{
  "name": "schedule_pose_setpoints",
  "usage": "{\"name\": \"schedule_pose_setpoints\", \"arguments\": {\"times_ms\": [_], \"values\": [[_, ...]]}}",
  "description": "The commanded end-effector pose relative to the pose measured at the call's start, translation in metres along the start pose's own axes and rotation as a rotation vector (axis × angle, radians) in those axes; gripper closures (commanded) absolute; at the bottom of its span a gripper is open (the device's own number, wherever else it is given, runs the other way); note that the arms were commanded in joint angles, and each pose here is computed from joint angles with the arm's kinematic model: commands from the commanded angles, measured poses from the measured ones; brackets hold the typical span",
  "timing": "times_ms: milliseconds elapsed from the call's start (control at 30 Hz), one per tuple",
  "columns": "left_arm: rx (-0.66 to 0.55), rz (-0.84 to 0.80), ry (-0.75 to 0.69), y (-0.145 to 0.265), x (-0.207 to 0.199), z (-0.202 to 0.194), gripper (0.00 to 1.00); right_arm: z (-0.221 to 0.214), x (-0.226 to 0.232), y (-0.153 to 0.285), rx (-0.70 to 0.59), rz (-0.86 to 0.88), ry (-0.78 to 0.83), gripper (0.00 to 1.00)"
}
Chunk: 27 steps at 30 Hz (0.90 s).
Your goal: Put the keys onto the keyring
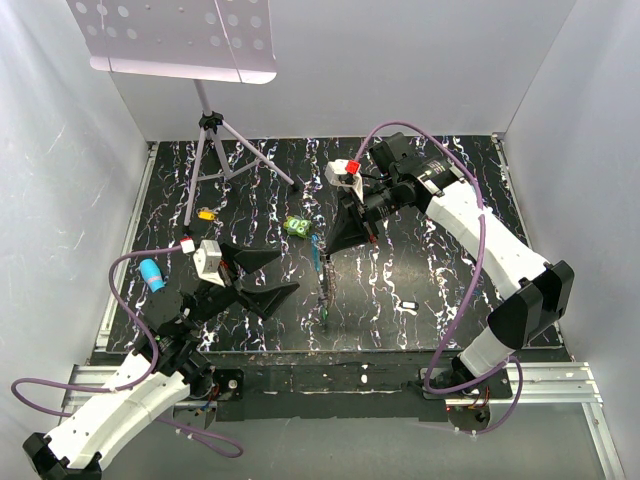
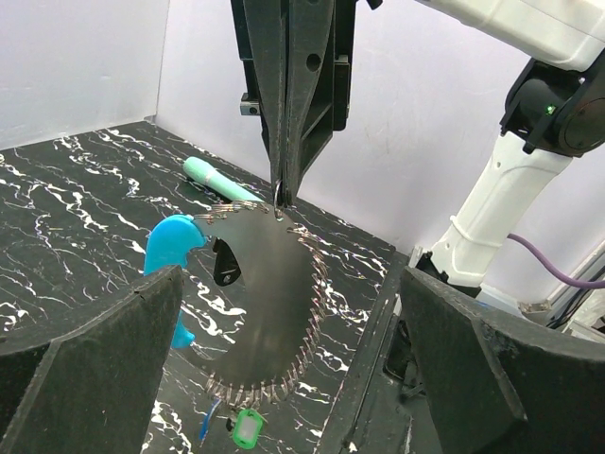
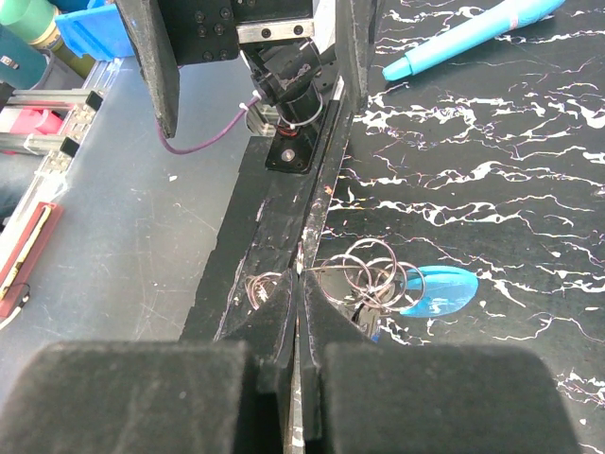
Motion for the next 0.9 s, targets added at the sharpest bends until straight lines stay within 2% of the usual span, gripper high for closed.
{"name": "schedule_pose_setpoints", "arguments": {"times_ms": [0,433,700,867], "values": [[-0.002,-0.015,-0.004,0.0,-0.001,-0.001,0.02,0.013,0.015,0.003,-0.047,0.032,0.059,0.99],[-0.004,-0.051,-0.06,0.003,-0.004,-0.003,0.02,0.015,0.013,0.002,-0.052,0.04,0.056,0.99],[-0.01,-0.053,-0.184,0.004,0.0,-0.001,0.09,0.024,0.006,0.002,-0.056,0.037,0.083,0.99],[-0.024,-0.038,-0.213,0.0,0.003,0.005,0.19,0.029,0.007,0.003,-0.064,0.04,0.099,0.99]]}}
Point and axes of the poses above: each gripper's point midway between its finger pads, its own y axis back along the fingers, its own x axis along the line the jaws close on, z = x × y, the point moved 4 cm from there along y, back along the fingers, and after that the axes turned 1 degree about -y, right-handed, at the moved point
